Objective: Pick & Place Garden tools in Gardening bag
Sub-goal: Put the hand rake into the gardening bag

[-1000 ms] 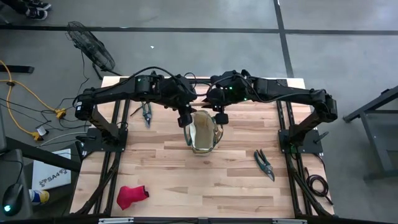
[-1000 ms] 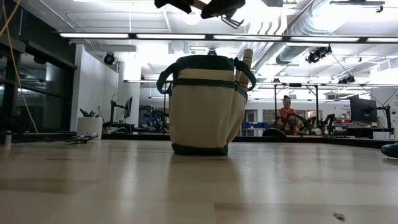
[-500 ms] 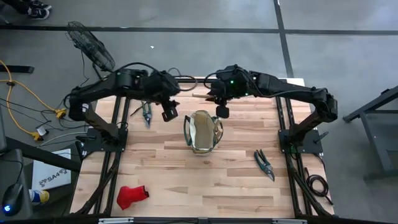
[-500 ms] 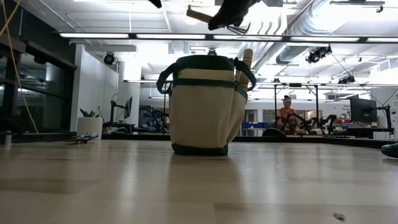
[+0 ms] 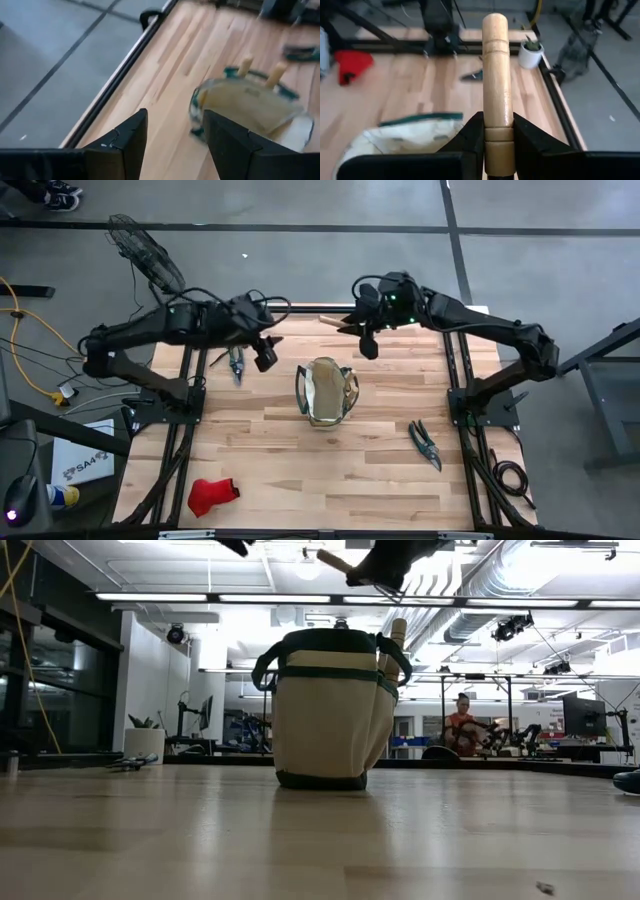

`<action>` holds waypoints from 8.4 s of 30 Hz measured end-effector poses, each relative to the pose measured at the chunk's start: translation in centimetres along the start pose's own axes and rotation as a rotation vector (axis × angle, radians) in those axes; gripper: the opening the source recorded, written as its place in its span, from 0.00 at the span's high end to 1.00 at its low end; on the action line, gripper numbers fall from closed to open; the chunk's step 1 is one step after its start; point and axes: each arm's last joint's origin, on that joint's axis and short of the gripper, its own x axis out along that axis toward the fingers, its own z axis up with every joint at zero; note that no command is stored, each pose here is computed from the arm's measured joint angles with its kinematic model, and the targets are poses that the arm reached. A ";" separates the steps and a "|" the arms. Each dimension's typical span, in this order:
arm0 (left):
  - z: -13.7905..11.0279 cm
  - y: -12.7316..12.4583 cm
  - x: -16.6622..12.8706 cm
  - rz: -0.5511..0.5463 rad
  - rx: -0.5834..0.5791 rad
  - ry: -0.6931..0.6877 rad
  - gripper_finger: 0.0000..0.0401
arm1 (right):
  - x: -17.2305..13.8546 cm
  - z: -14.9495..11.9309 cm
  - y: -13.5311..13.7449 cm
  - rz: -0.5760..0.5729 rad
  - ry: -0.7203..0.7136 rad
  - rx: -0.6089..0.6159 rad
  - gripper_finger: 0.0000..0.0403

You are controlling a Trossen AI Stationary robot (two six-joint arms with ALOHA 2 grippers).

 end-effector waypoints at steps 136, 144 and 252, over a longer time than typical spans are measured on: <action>-4.8 -1.5 3.8 -0.353 0.021 -0.293 0.85 | -3.0 -1.3 6.2 0.084 -0.214 0.269 0.43; -6.1 -1.5 4.3 -0.358 0.044 -0.150 0.85 | -3.1 -1.7 6.1 0.009 -0.179 0.289 0.43; -6.0 -5.4 11.9 -0.519 0.258 -0.113 0.85 | -2.9 -2.9 5.8 -0.112 -0.074 0.424 0.43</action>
